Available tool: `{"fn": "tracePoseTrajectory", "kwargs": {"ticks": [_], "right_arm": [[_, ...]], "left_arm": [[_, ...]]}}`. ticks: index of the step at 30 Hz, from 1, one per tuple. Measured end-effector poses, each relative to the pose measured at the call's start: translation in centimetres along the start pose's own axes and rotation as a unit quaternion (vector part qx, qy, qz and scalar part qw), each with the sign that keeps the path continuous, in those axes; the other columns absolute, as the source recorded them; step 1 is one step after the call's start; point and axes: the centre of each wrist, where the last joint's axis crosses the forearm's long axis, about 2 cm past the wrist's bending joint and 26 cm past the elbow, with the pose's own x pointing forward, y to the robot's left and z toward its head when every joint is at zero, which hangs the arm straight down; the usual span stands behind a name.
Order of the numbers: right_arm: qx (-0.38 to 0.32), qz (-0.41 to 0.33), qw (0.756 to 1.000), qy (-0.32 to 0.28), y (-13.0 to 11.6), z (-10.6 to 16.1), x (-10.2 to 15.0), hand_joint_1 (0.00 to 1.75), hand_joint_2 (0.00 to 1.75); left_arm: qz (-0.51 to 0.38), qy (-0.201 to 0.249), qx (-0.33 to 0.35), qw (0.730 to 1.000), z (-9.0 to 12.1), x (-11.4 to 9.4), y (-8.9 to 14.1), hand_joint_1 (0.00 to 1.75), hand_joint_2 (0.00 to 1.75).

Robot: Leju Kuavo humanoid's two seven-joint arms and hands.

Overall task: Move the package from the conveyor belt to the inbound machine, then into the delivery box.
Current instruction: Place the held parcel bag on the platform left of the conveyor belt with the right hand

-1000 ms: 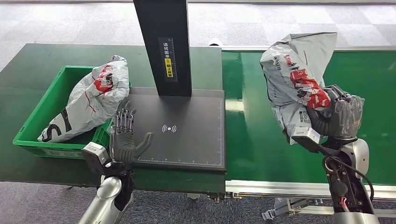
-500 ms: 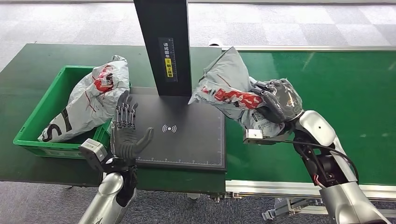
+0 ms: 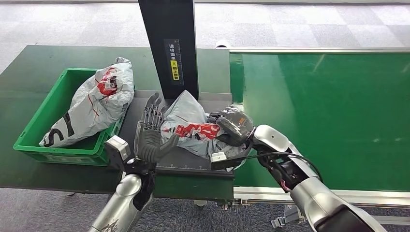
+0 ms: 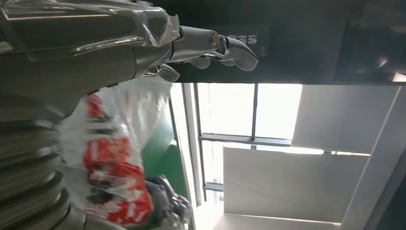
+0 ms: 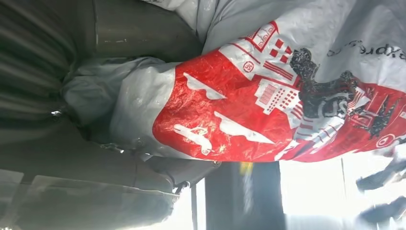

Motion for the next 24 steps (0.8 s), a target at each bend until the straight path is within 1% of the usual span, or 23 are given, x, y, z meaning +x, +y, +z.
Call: {"fn": "tracePoseTrajectory", "kwargs": {"ticks": [3,6,10,11,14,15,20,24], "right_arm": [[0.028,-0.021,0.999,-0.001,1.7,-0.9,1.2,1.75,1.75],[0.049,-0.029,0.998,0.007,2.8,-1.4,2.1,1.75,1.75],[0.035,-0.04,0.998,0.03,3.4,-1.5,2.3,1.75,1.75],[0.028,-0.04,0.998,0.035,3.5,-1.4,2.2,1.35,1.75],[0.004,-0.037,0.998,0.057,3.5,-1.2,2.0,0.04,1.75],[-0.008,-0.034,0.997,0.066,3.4,-1.2,1.9,0.0,1.75],[-0.08,-0.03,0.991,0.107,3.0,-0.8,1.4,0.0,1.75],[-0.143,-0.057,0.981,0.119,3.0,-0.3,1.2,0.0,1.75]], "left_arm": [[0.002,0.003,-0.003,1.0,-0.2,-0.2,-0.2,0.0,1.75],[0.003,0.004,-0.009,1.0,-0.4,-0.2,-0.4,0.0,1.75],[0.008,0.007,-0.015,1.0,-0.6,-0.4,-0.7,0.0,1.75],[0.009,0.009,-0.016,1.0,-0.6,-0.5,-0.7,0.0,1.75],[0.011,0.014,-0.02,1.0,-0.6,-0.7,-0.9,0.0,1.75],[0.011,0.016,-0.021,1.0,-0.6,-0.8,-0.9,0.0,1.75],[0.013,0.02,-0.026,0.999,-0.7,-1.0,-1.1,0.0,1.75],[0.018,0.024,-0.031,0.999,-0.9,-1.0,-1.4,0.0,1.75]]}}
